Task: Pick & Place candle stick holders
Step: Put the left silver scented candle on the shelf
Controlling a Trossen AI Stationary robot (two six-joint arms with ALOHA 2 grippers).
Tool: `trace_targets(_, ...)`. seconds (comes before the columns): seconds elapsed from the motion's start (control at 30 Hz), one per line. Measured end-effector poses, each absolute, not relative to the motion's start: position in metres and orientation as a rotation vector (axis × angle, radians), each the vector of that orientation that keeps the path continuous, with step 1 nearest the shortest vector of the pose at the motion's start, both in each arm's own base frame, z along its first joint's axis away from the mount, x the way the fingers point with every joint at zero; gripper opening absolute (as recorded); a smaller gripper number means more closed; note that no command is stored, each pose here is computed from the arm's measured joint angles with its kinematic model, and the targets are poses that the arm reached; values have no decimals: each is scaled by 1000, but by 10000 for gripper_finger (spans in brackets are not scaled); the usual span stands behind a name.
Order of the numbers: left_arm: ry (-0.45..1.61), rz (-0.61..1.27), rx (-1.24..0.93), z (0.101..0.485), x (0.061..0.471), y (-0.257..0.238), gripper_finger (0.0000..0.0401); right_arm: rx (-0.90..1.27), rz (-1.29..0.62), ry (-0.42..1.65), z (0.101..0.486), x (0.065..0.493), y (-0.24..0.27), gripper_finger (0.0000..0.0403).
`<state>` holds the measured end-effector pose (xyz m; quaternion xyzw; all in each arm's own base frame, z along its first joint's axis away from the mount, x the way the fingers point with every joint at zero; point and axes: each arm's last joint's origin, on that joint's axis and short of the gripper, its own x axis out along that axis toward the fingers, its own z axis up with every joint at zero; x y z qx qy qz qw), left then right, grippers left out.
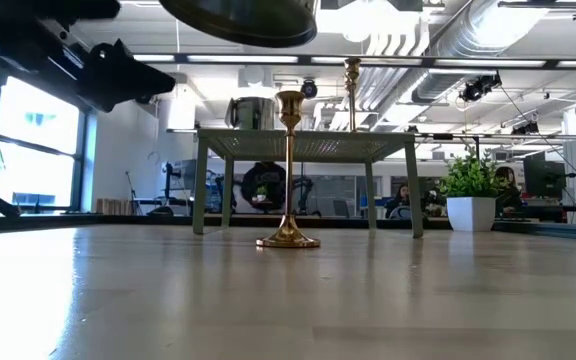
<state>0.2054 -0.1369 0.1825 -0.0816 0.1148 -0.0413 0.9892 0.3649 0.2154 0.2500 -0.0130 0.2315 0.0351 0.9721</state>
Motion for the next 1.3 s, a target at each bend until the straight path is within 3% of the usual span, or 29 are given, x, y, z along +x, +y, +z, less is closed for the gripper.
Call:
trace_targets(0.23,231,-142,-7,183,206,-139,392,-22,75,467,250,366,214,361)
trace_targets(0.53,225,-257,40,193,230,-161,392,-18,60,464,251,370,207,361)
trace_targets(1.3,206,-155,46,198,271,-188,392,-13,59,464,250,371,206,361)
